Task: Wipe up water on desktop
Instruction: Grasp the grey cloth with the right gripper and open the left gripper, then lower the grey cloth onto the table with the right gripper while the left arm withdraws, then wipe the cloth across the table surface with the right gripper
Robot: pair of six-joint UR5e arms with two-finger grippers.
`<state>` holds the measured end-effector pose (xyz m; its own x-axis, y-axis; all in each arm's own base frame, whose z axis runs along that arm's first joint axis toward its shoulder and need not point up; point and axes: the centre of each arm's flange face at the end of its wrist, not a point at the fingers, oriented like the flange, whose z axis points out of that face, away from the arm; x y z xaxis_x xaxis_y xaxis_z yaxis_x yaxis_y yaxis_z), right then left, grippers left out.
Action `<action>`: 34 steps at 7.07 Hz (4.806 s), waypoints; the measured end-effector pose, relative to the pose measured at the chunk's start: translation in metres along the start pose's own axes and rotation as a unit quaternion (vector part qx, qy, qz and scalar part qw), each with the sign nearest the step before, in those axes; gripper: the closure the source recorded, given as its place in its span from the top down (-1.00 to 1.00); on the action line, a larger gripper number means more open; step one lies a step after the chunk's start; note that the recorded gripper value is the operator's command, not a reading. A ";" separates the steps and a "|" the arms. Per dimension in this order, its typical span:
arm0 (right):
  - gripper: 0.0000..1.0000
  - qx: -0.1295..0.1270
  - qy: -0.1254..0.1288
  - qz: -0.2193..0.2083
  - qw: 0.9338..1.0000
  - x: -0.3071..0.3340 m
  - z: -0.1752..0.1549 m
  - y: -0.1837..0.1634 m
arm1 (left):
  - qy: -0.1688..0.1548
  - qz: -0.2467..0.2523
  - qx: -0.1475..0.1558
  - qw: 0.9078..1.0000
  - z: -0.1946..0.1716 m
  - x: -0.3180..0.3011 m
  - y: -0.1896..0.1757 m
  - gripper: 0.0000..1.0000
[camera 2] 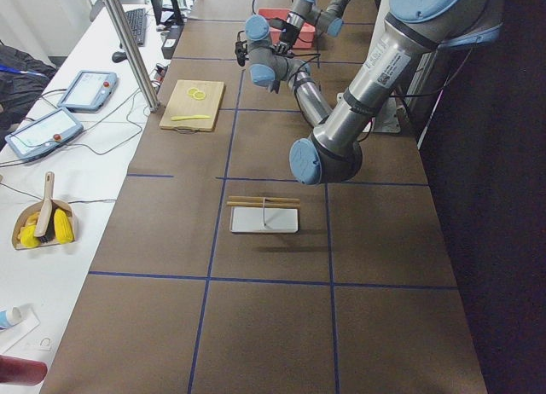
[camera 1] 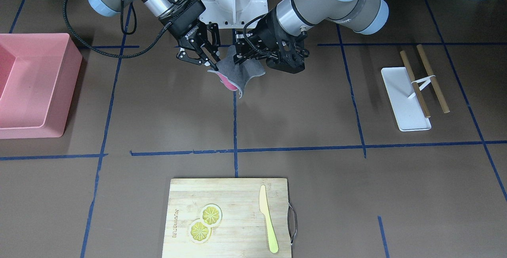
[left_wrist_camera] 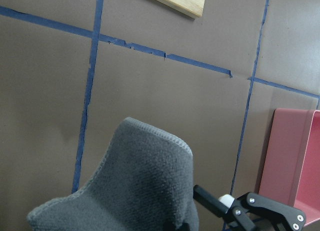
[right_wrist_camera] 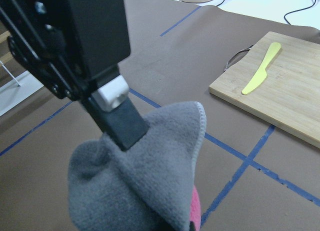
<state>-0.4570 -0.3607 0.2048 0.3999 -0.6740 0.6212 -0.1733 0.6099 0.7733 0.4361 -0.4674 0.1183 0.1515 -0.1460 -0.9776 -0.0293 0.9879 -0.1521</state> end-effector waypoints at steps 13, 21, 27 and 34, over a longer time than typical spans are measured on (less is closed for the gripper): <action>-1.00 -0.043 0.031 0.006 0.999 -0.023 -0.067 -0.030 | 0.004 -0.004 0.008 1.000 -0.056 -0.021 -0.033 1.00; -1.00 -0.165 0.172 0.059 0.969 0.059 -0.136 -0.069 | -0.176 0.202 0.246 0.932 -0.242 -0.149 -0.111 1.00; -1.00 -0.354 0.185 0.072 0.914 0.135 -0.134 -0.052 | -0.376 0.246 0.116 0.886 -0.339 -0.270 -0.089 1.00; -0.95 -0.461 0.138 0.043 0.876 0.144 0.003 0.003 | -0.360 0.223 0.085 0.902 -0.362 -0.331 -0.074 1.00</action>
<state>-0.4026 -0.4567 0.2968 0.6448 -0.5608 0.5194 0.5360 0.8162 0.2158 0.0306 -0.5113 0.4006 0.7668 0.2792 -0.5780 -0.1035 0.9424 0.3180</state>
